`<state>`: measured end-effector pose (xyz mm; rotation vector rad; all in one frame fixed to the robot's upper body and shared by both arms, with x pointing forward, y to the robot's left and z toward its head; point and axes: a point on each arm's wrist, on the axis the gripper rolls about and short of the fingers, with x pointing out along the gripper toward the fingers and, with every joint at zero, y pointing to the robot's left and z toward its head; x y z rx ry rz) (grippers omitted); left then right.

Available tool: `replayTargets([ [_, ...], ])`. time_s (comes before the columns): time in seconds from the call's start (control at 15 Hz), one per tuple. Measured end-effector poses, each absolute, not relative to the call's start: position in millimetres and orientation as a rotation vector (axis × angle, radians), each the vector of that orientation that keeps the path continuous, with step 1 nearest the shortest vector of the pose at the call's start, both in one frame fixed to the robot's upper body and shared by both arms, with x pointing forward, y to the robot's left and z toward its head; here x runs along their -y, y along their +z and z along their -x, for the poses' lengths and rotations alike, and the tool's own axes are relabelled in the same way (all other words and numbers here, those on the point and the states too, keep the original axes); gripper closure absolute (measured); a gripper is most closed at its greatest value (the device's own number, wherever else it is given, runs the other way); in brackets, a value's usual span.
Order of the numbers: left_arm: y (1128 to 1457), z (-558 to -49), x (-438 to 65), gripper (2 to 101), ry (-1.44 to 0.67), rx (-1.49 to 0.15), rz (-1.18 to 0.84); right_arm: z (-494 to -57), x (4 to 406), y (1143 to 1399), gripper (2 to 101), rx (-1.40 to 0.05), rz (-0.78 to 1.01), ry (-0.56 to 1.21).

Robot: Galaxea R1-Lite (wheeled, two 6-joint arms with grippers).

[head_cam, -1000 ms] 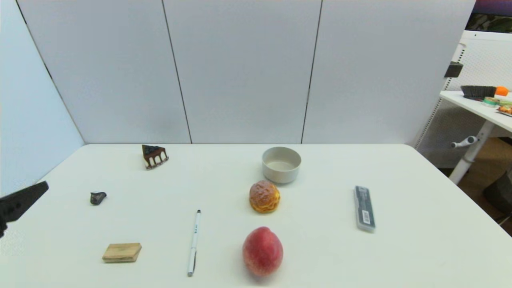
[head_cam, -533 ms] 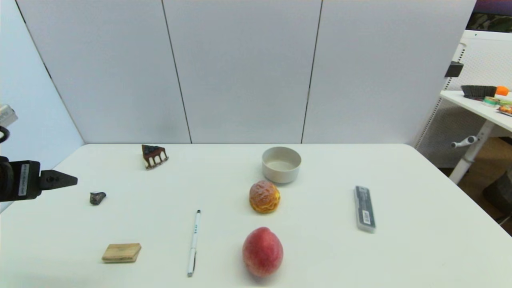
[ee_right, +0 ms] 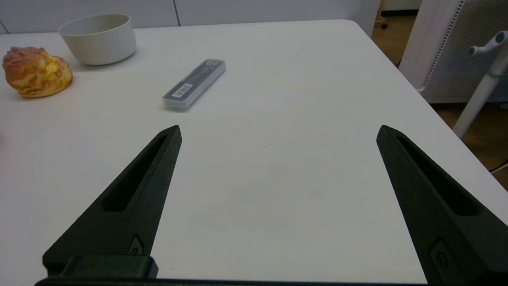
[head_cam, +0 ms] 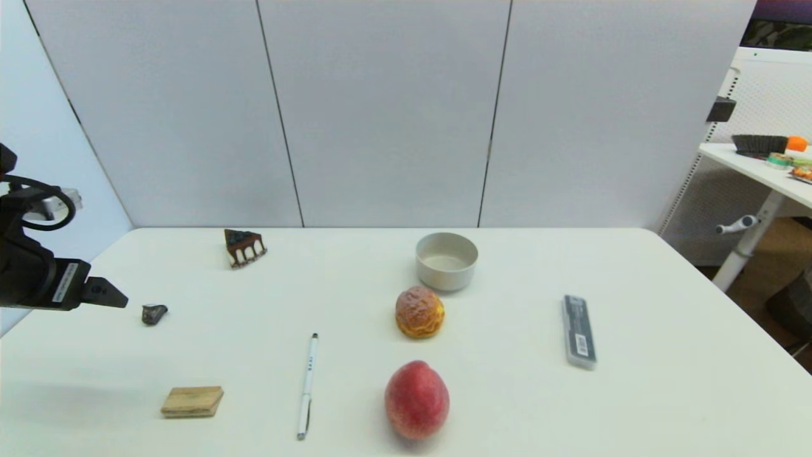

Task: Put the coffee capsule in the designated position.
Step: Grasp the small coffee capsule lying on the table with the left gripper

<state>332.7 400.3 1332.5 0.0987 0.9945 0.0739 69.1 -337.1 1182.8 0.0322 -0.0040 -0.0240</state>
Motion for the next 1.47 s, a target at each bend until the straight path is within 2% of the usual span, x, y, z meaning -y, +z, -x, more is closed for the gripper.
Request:
replayTargets([
  [0.73, 1284.6, -389.3, -407.4, 5.3, 0.000, -1.140, -0.103, -69.1, 337.1, 1182.8, 5.0, 0.004, -0.032, -0.024],
  [1.33, 1261.0, -425.8, -416.4, 5.3, -0.008, -1.177, -0.096, -69.1, 337.0, 1182.8, 5.0, 0.005, -0.032, -0.024],
  [1.4, 1259.5, -428.6, -417.1, 11.3, -0.009, -1.178, -0.096, -69.1, 337.0, 1182.8, 5.0, 0.004, -0.031, -0.025],
  [1.47, 1258.1, -430.9, -417.7, 21.6, -0.009, -1.180, -0.096, -69.1, 337.0, 1182.8, 5.0, 0.005, -0.031, -0.024],
])
